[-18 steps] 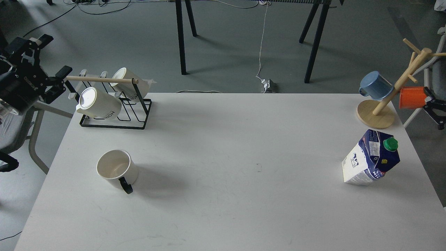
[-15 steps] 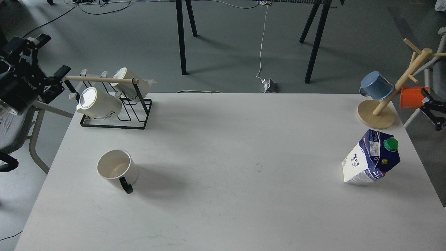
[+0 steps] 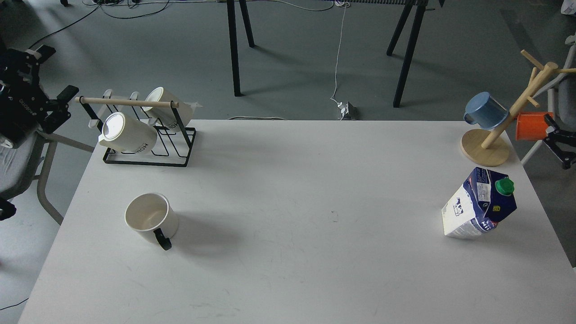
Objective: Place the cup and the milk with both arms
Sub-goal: 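Move the left gripper in toward the white mug with black handle, then lower the left gripper onto the white mug rim and grasp it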
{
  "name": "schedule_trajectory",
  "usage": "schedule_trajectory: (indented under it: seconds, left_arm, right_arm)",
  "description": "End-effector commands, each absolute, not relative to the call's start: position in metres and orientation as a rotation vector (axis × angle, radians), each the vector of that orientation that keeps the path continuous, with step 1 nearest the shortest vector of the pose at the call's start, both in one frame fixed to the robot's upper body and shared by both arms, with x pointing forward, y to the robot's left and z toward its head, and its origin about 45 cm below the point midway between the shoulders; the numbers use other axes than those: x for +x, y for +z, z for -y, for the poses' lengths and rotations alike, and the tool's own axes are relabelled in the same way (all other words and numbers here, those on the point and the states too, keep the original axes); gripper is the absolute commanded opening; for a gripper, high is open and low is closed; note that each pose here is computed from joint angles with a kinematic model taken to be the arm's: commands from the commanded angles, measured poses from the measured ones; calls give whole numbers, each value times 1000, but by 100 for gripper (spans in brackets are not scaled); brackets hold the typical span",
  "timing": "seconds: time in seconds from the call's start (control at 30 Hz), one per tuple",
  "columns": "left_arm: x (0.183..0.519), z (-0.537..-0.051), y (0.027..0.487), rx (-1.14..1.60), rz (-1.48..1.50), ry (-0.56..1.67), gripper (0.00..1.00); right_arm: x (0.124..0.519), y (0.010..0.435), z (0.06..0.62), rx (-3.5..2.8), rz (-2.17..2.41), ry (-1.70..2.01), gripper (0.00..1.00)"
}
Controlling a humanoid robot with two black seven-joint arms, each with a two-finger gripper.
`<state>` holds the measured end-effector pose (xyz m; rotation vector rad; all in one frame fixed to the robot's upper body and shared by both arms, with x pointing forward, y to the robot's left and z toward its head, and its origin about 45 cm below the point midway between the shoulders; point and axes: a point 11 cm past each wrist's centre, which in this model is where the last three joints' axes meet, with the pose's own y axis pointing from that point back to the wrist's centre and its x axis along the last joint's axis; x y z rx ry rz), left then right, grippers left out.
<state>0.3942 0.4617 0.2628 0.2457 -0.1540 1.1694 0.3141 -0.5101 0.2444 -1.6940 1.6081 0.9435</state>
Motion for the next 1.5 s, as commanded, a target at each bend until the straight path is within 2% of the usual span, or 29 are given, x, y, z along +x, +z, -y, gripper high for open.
schedule_trajectory:
  seconds: [0.0,0.1,0.23,0.33,0.47,0.57,1.1,1.47]
  left_arm:
    - [393,-440,270,505,342,957,100]
    - [380,-409,263,721,509,702,100]
    - [352,-393,250,933,666,428,100]
    - [335,-390,224,1031,731,298,100]
    - [336,-401,198,1194,888,169,100]
    - [337,-388,186,1167,883,158,100]
    - [321,-412,132,1247,769,140,99]
    - [313,-416,109,1266,740,133,93]
  right_arm:
    - [314,244,510,-1692,-1609,944,96]
    - [314,245,511,-1693,-1609,940,96]
    - [313,243,512,-1690,-1617,945,96]
    - [313,242,513,-1687,-1621,944,96]
    - [310,240,515,-1681,-1632,949,96]
    - [307,237,516,-1676,-1640,957,96]
    - [303,233,518,-1668,-1652,966,96]
    - [301,231,519,-1666,-1660,971,97]
